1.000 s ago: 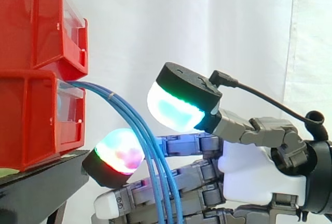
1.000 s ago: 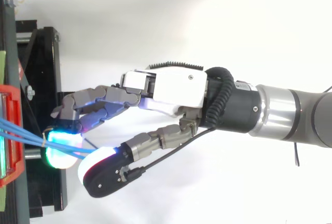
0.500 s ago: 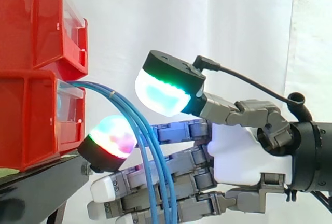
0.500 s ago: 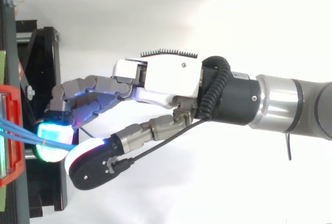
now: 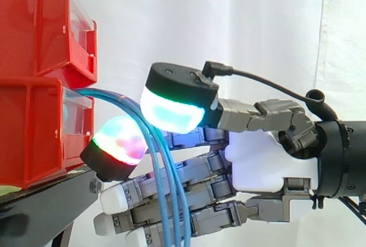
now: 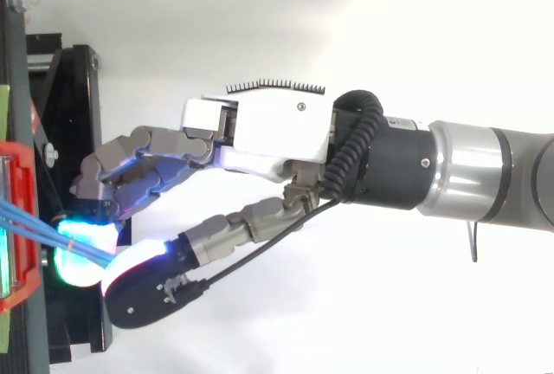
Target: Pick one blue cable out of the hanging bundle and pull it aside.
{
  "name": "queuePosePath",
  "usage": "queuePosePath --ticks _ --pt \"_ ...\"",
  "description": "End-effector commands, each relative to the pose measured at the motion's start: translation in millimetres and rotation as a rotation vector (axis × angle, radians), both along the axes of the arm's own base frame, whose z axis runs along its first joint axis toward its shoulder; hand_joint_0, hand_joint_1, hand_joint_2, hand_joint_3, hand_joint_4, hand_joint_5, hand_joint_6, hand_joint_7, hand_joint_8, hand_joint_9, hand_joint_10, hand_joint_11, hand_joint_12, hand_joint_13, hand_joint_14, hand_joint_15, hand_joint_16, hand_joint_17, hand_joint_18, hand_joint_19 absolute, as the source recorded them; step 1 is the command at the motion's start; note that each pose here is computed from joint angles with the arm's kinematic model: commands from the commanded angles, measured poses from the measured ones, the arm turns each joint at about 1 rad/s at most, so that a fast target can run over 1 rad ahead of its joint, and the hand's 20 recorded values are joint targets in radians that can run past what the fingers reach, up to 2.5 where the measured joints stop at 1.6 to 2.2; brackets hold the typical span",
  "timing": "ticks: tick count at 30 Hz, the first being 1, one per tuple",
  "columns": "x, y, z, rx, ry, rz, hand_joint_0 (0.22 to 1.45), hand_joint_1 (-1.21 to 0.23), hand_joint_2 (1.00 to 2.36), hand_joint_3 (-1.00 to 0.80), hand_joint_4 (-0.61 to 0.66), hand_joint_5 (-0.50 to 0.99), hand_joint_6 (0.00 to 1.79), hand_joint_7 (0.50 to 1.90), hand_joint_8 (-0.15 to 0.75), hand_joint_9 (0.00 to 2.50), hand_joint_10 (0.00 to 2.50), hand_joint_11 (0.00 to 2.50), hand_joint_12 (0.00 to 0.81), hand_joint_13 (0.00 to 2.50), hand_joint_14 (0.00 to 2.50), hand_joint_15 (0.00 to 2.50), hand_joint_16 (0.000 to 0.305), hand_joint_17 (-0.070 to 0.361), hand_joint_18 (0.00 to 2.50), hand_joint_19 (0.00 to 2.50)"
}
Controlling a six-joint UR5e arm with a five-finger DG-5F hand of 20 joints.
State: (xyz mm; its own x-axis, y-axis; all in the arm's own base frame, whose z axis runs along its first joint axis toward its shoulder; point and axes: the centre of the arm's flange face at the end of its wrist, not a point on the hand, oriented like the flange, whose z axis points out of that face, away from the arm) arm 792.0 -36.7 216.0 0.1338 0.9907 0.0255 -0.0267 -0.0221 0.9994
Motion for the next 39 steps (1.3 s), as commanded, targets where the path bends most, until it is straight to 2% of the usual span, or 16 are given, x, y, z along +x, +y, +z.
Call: queuePosePath --ticks 1,4,6,10,13,15,17,20,22,23,26,27,30,34,37,39 --pt "-1.1 -0.2 1.4 -0.001 0.008 0.001 0.63 -0.87 1.01 -0.36 0.11 -0.18 0.83 0.84 0.268 0.68 0.01 0.38 0.347 0.35 0.0 0.13 0.049 0.11 0.33 0.26" --pt "-3.0 -1.7 5.1 -0.001 0.018 0.0 0.65 -0.87 1.0 -0.45 0.13 -0.18 0.83 0.82 0.268 0.69 0.01 0.38 0.347 0.36 0.0 0.13 0.049 0.109 0.35 0.25" --pt "-4.7 -3.2 4.4 -0.002 0.03 -0.002 0.61 -0.84 1.0 -0.5 0.14 -0.18 0.84 0.82 0.27 0.7 0.01 0.38 0.349 0.37 0.0 0.13 0.048 0.109 0.36 0.27" --pt "-8.7 -6.2 11.3 -0.007 0.051 -0.005 0.51 -0.63 1.0 -0.5 0.16 -0.16 0.83 0.84 0.298 0.75 0.01 0.39 0.373 0.38 0.01 0.15 0.052 0.118 0.37 0.3" --pt "-10.9 -7.7 16.6 -0.012 0.055 -0.006 0.5 -0.51 1.0 -0.5 0.16 -0.15 0.81 0.86 0.309 0.79 0.01 0.39 0.38 0.4 0.01 0.17 0.053 0.12 0.37 0.33" --pt "-11.4 -7.8 18.7 -0.013 0.055 -0.006 0.53 -0.5 1.0 -0.48 0.15 -0.15 0.82 0.88 0.307 0.8 0.01 0.41 0.371 0.4 0.01 0.17 0.051 0.116 0.37 0.34" --pt "-11.4 -6.6 20.3 -0.016 0.056 -0.005 0.56 -0.56 1.01 -0.42 0.12 -0.15 0.83 0.92 0.303 0.81 0.02 0.43 0.365 0.4 0.01 0.17 0.05 0.113 0.37 0.34" --pt "-11.5 -7.8 20.3 -0.018 0.056 -0.006 0.58 -0.64 1.01 -0.33 0.11 -0.16 0.85 0.9 0.299 0.82 0.01 0.46 0.367 0.42 0.01 0.17 0.049 0.111 0.39 0.34" --pt "-10.9 -7.8 22.9 -0.017 0.051 -0.006 0.61 -0.76 1.02 -0.29 0.06 -0.17 0.88 0.86 0.295 0.8 0.02 0.49 0.365 0.43 0.01 0.17 0.049 0.11 0.43 0.33" --pt "-10.8 -8.9 27.7 -0.017 0.045 -0.008 0.64 -0.81 1.02 -0.3 0.02 -0.18 0.89 0.85 0.294 0.8 0.02 0.5 0.361 0.44 0.01 0.18 0.049 0.109 0.45 0.33" --pt "-11.3 -10.2 34.1 -0.03 0.04 -0.01 0.74 -0.91 1.01 -0.35 -0.07 -0.19 0.9 1.04 0.28 0.81 0.02 0.52 0.362 0.48 0.01 0.18 0.047 0.106 0.51 0.32" --pt "-12.4 -11.5 42.8 -0.038 0.032 -0.011 0.78 -0.92 1.01 -0.41 -0.11 -0.19 0.92 1.03 0.277 0.83 0.02 0.52 0.357 0.51 0.01 0.2 0.046 0.104 0.53 0.33" --pt "-13.9 -12.9 46.6 -0.052 0.037 -0.013 0.82 -0.9 1.0 -0.5 -0.13 -0.2 0.94 0.96 0.258 0.85 0.02 0.54 0.349 0.54 0.01 0.21 0.044 0.1 0.55 0.34" --pt "-16.1 -15.6 49.1 -0.052 0.049 -0.016 0.71 -0.93 1.0 -0.5 -0.04 -0.19 0.93 0.82 0.242 0.87 0.02 0.57 0.341 0.58 0.01 0.24 0.042 0.095 0.58 0.31" --pt "-16.7 -15.7 46.8 -0.053 0.057 -0.016 0.56 -0.88 1.0 -0.5 0.01 -0.19 0.92 0.82 0.266 0.89 0.02 0.58 0.357 0.58 0.01 0.27 0.044 0.098 0.56 0.35" --pt "-16.1 -15.6 47.8 -0.052 0.052 -0.016 0.51 -0.84 1.0 -0.5 0.03 -0.18 0.92 0.81 0.286 0.91 0.02 0.59 0.37 0.59 0.01 0.28 0.046 0.104 0.57 0.36"
